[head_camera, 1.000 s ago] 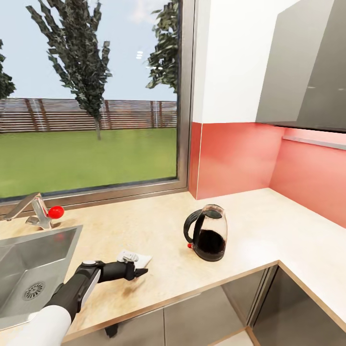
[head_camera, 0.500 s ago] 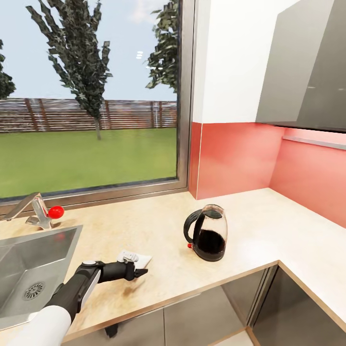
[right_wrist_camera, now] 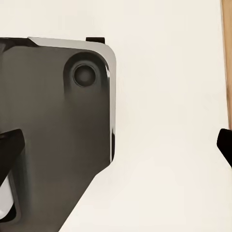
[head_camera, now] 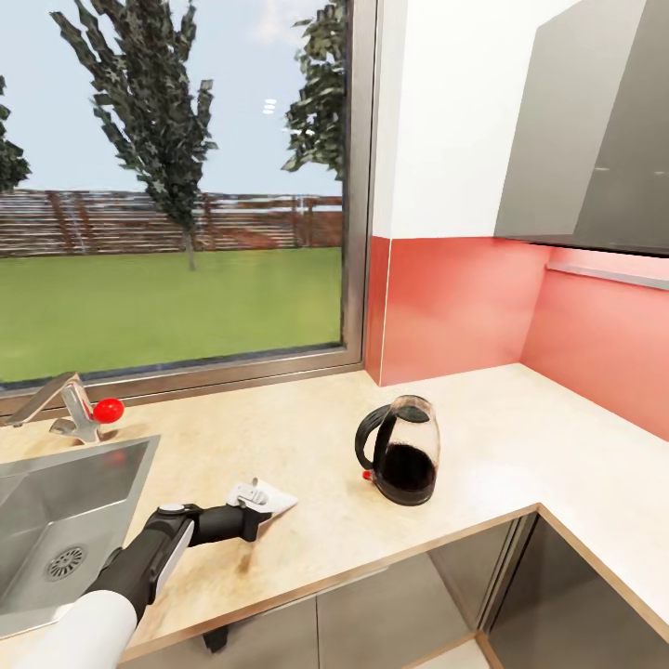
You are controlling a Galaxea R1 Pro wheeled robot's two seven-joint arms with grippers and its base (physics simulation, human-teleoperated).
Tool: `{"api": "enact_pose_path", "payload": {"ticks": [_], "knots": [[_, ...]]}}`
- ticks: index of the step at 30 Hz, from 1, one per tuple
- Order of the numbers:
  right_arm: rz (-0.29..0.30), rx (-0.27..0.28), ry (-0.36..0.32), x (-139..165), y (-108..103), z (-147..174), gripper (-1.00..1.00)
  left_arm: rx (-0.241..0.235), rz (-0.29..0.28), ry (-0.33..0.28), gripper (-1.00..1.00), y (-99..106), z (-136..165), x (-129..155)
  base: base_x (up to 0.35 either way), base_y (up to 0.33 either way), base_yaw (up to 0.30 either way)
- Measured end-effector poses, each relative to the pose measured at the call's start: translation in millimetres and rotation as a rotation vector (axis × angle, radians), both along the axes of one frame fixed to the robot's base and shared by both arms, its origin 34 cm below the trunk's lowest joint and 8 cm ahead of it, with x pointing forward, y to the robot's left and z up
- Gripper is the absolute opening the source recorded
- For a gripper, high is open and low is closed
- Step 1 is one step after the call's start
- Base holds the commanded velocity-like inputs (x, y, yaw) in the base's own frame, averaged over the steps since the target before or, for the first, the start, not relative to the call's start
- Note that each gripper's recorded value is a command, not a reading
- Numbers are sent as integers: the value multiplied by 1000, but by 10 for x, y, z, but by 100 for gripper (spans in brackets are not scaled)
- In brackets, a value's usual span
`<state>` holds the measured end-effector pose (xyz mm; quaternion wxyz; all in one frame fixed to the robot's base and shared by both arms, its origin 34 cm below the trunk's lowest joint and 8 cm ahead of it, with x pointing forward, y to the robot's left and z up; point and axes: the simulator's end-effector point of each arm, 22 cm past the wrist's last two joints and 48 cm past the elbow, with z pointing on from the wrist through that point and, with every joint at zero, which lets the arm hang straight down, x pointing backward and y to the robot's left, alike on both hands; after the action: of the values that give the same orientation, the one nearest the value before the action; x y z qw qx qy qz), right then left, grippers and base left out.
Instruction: Set up a coffee station on the kitchen countertop: keep the coffee maker on the countertop, move the bottle of coffee from the kitchen shelf to the counter next to the coffee maker, place a paper coffee filter on top of the coffee maker, put the saucer next to the coffee maker with the coffee cup on the saucer, and place the electric kettle next to the coffee maker.
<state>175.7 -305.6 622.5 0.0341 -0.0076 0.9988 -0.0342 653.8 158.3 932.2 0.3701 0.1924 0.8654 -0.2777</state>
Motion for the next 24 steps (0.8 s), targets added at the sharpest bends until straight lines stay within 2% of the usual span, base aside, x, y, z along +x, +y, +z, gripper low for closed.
{"api": "enact_pose_path", "payload": {"ticks": [24], "knots": [[-2, -4, 0, -1, -10, 0, 100, 0, -3, -9, -100, 21, 46, 24, 0, 0, 0]]}}
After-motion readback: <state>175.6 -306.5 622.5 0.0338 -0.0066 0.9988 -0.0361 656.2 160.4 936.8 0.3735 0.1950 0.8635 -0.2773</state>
